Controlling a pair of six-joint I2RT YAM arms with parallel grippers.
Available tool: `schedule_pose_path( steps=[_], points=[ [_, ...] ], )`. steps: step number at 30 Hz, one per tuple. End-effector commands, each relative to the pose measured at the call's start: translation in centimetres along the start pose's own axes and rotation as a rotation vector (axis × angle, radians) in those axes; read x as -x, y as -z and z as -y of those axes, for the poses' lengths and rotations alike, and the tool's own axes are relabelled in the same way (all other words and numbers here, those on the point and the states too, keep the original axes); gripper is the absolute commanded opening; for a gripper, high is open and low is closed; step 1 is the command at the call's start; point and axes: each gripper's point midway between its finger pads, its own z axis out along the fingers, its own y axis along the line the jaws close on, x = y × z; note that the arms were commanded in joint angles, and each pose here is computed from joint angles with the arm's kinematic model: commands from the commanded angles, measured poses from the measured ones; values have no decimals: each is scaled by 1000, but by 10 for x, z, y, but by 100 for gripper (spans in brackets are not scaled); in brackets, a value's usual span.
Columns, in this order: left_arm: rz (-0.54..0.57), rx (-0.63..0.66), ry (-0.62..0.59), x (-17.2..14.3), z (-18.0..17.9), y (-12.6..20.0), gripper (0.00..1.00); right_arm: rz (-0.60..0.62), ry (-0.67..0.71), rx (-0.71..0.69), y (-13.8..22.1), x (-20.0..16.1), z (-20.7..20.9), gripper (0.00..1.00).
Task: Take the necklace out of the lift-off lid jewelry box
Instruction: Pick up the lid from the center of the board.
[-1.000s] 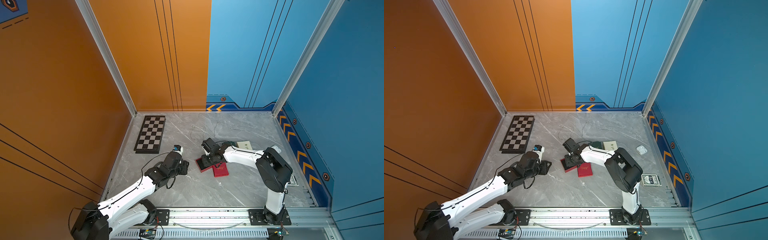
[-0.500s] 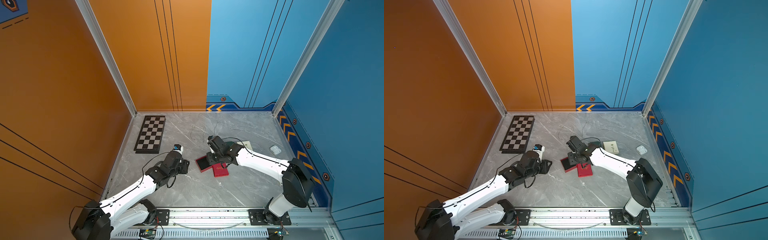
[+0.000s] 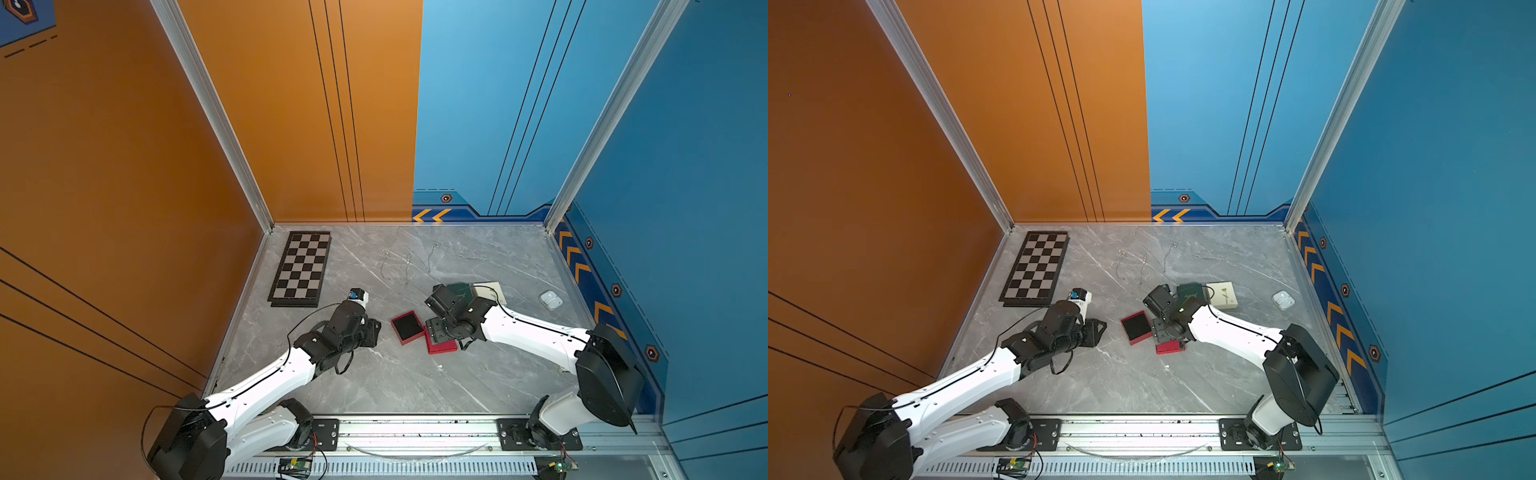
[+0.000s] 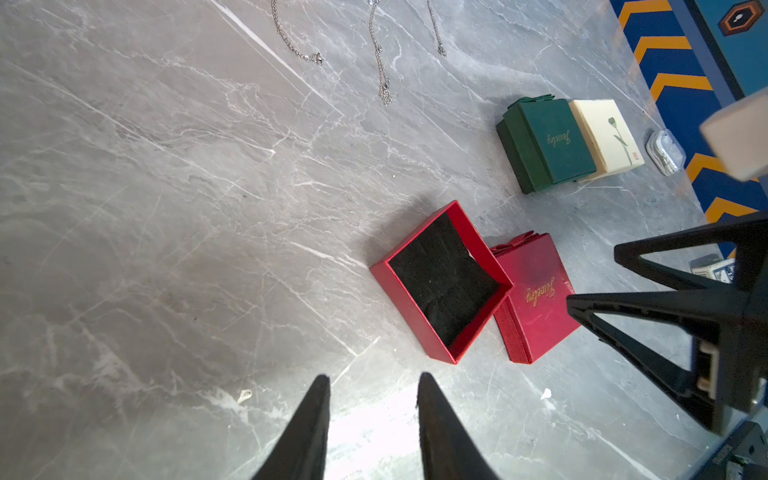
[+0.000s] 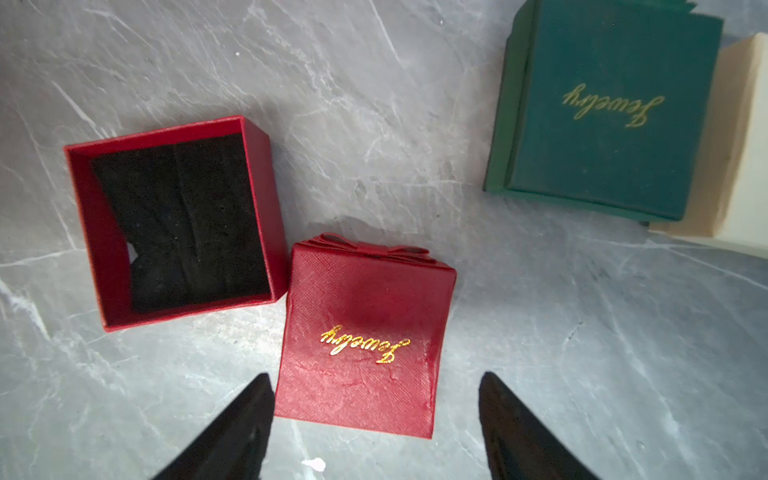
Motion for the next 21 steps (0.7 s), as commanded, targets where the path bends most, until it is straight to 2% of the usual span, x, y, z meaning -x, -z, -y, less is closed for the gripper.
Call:
schedule_pose_path(
  steps=[1, 6, 21],
  points=[
    [8, -10, -8, 4, 1, 2, 37, -46, 19, -58, -10, -10, 10, 86],
    [9, -6, -6, 3, 0, 3, 37, -76, 25, -56, -20, -12, 6, 91],
    [6, -6, -8, 3, 1, 2, 37, -94, 1, 11, -33, -13, -4, 94]
  ],
)
